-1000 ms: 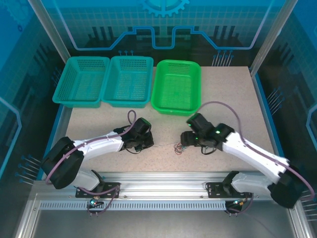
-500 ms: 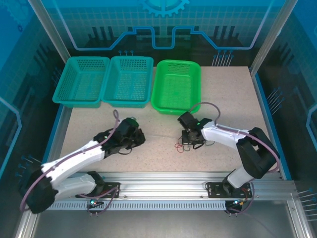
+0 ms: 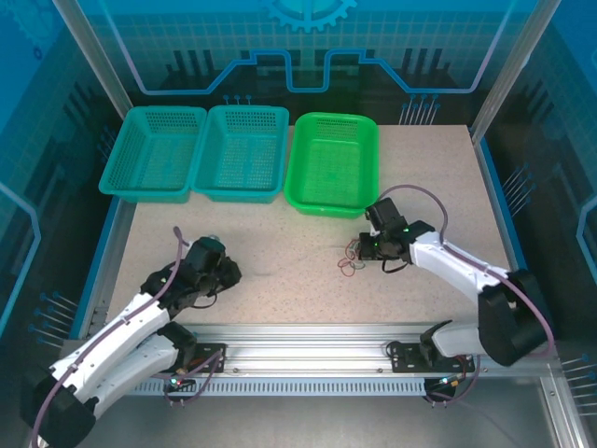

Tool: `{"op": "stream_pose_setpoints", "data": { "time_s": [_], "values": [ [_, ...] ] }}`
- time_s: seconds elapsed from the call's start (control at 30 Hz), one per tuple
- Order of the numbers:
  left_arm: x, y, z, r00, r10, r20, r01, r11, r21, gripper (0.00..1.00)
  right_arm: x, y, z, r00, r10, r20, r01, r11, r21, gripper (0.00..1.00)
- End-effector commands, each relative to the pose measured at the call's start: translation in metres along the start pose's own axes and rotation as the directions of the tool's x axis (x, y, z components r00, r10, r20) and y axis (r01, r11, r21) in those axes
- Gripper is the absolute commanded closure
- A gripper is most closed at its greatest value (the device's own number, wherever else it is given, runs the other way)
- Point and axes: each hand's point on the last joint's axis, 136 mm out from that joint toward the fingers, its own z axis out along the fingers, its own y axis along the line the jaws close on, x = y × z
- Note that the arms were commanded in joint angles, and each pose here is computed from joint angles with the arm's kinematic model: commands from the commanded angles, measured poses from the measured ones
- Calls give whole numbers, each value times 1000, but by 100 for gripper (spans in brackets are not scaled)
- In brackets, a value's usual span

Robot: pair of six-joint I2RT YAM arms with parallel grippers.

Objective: Untangle the cables

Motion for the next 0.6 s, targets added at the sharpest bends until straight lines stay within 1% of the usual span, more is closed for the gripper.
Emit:
{"op": "stream_pose_setpoints", "data": {
  "time_s": [0.0,0.03,0.07,0.17,0.23,0.3,0.37,0.4,0.47,0.57],
  "values": [
    [-19,-73,-29,974,185,127,-218,914,341,56,-20,49,-38,984,-144,103,164,962,-217,100],
    [-23,-85,-39,960,223,171,-274,883,382,50,-22,53,-45,981,-160,114,183,955,-233,100],
    [-28,-98,-49,940,260,220,-332,847,416,48,-21,56,-50,976,-181,118,206,946,-251,100],
    [-31,-135,-72,861,393,323,-507,720,474,45,-26,72,-72,962,-232,142,265,914,-308,100],
    [-25,-158,-80,792,483,374,-611,625,486,43,-26,82,-83,955,-255,149,292,890,-350,100],
    [-9,-179,-80,703,584,405,-707,516,483,41,-27,90,-92,950,-268,160,310,868,-387,100],
    [2,-193,-73,635,657,407,-763,447,467,40,-28,97,-99,946,-276,172,323,853,-410,100],
    [5,-197,-66,618,678,399,-774,432,463,40,-29,100,-103,944,-280,176,329,846,-420,100],
    [5,-202,-51,606,697,385,-781,428,454,39,-28,108,-111,937,-295,188,349,823,-449,100],
    [3,-209,-34,582,721,376,-798,418,435,32,-25,116,-118,927,-319,197,375,796,-475,100]
  ]
}}
